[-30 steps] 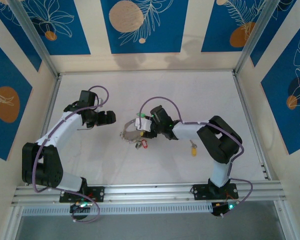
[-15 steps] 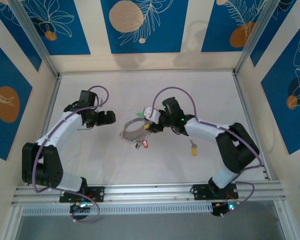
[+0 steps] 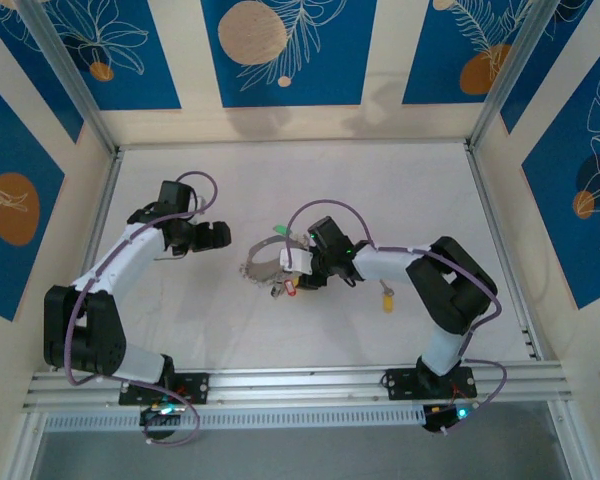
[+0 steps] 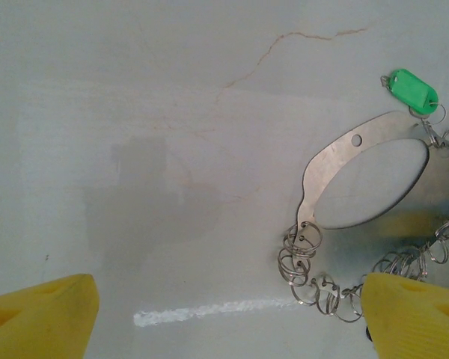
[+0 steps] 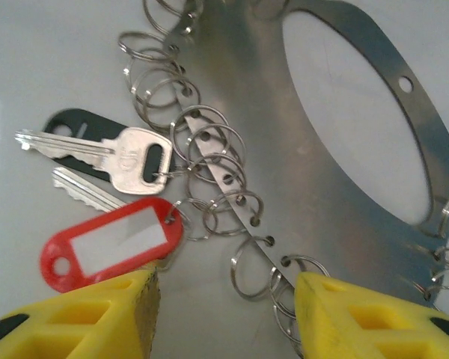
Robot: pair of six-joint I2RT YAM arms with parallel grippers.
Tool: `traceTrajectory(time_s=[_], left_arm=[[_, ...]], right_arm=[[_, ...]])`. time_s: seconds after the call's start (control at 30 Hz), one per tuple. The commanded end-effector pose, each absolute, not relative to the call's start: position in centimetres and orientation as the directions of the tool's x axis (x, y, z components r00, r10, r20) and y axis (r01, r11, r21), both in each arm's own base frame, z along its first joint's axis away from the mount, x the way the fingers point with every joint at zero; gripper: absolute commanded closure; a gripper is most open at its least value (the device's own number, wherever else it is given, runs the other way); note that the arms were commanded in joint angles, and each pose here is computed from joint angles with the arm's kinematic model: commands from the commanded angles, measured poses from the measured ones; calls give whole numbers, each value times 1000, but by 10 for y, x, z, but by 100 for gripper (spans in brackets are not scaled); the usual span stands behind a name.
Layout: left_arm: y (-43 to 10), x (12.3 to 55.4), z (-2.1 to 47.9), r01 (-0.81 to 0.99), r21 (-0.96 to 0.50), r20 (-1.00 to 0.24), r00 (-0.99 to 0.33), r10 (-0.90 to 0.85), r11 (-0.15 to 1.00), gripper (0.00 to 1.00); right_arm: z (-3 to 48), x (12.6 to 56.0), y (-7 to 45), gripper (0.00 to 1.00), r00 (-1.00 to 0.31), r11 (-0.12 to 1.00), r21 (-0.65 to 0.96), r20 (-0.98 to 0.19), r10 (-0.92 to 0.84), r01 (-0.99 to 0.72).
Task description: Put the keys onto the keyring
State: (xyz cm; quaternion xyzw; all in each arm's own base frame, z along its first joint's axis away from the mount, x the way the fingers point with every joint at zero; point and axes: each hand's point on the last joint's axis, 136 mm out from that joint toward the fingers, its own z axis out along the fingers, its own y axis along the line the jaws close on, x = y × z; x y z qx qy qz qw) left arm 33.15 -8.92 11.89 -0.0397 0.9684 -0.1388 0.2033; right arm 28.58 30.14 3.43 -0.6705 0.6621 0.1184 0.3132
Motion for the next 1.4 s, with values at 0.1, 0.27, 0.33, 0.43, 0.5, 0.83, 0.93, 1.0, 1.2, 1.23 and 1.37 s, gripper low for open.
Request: traceTrajectory(time_s=[0.1, 0.27, 0.33, 0.43, 0.5, 0.83, 0.93, 1.0, 1.2, 1.23, 1.37], left_arm=[[-85, 330, 126, -18, -274, -396, -909, -130, 961, 10], [-86, 329, 127, -14, -275, -392, -911, -125, 961, 9], [-84, 329, 128, -17, -269, -402, -906, -128, 963, 9], [-84, 330, 128, -14, -270, -404, -906, -127, 963, 9], [-85, 329, 127, -13, -271, -397, -910, -124, 962, 10], [-84, 330, 129, -16, -268, -407, -904, -128, 963, 9], [-84, 329, 128, -14, -268, -401, -908, -125, 963, 10], [-84, 329, 129, -15, -266, -403, -907, -125, 964, 10], [-84, 329, 127, -13, -265, -398, -909, -122, 964, 10], [-84, 329, 128, -13, -264, -400, -908, -122, 964, 10], [-84, 330, 127, -12, -265, -402, -907, -122, 964, 9]], right_arm=[[32, 304, 304, 51, 128, 94, -376, -525, -841, -922], [24, 296, 309, 52, 144, 67, -365, -521, -841, -929], [23, 294, 308, 52, 140, 60, -355, -512, -848, -933], [25, 285, 309, 50, 150, 47, -333, -539, -829, -942], [23, 279, 309, 49, 156, 23, -309, -541, -826, -951], [17, 302, 309, 58, 137, 85, -396, -501, -855, -914], [18, 306, 308, 64, 149, 91, -424, -499, -854, -901], [17, 310, 307, 67, 148, 94, -441, -484, -862, -892], [16, 314, 305, 73, 142, 117, -464, -485, -863, -878], [14, 314, 304, 74, 137, 115, -461, -478, -868, -880], [13, 310, 304, 76, 130, 120, -448, -490, -862, -886]])
